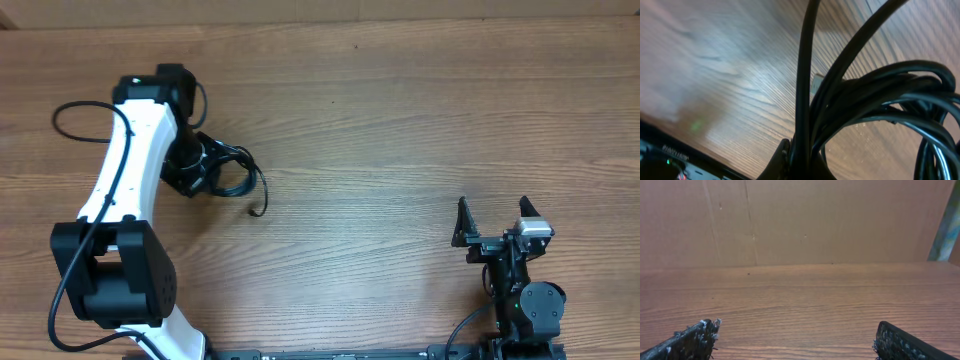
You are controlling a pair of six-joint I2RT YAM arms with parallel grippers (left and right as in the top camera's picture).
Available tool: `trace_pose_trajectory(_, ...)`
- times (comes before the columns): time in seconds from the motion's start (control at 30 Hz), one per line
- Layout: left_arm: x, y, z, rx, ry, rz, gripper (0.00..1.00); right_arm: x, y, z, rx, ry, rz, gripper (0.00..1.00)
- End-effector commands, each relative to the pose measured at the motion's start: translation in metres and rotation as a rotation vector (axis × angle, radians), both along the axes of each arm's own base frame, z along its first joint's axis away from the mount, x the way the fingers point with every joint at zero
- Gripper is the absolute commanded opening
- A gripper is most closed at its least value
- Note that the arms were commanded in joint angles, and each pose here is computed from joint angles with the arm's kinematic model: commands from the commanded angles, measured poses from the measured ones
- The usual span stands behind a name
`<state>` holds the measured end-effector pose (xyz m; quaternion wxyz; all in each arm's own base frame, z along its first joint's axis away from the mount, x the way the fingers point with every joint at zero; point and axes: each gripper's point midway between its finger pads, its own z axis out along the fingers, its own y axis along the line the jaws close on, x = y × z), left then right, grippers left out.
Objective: Untangle cables
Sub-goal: 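Lift the gripped cable bundle up and toward the left, then bring the held bundle back to center and hold it above the table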
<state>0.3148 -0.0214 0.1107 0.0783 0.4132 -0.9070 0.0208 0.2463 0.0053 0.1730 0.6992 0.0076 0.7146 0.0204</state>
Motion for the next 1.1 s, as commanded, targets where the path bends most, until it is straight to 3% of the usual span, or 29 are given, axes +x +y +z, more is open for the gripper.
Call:
trace_pose_trajectory(0.0,0.003,-0.038,0.004,-0.117,-0.09,-0.344,0.04,0.0,0.002,-0.003,-0.005,0.001,0.009,1.0)
trace_pose_trajectory(0.27,0.014,-0.098,0.003,-0.094,-0.197,-0.558,0.04,0.0,0.002,-0.003,-0.005,0.002,0.009,1.0)
trace_pose_trajectory(0.4,0.012,-0.123,0.0,-0.082,-0.212,-0.521,0.04,0.0,0.002,-0.003,-0.005,0.001,0.009,1.0)
trace_pose_trajectory(0.6,-0.01,-0.142,-0.028,-0.018,-0.168,-0.447,0.04,0.0,0.002,-0.003,-0.005,0.001,0.009,1.0)
trace_pose_trajectory(1.07,-0.073,-0.178,-0.082,0.002,-0.09,-0.519,0.04,0.0,0.002,-0.003,-0.005,0.001,0.009,1.0)
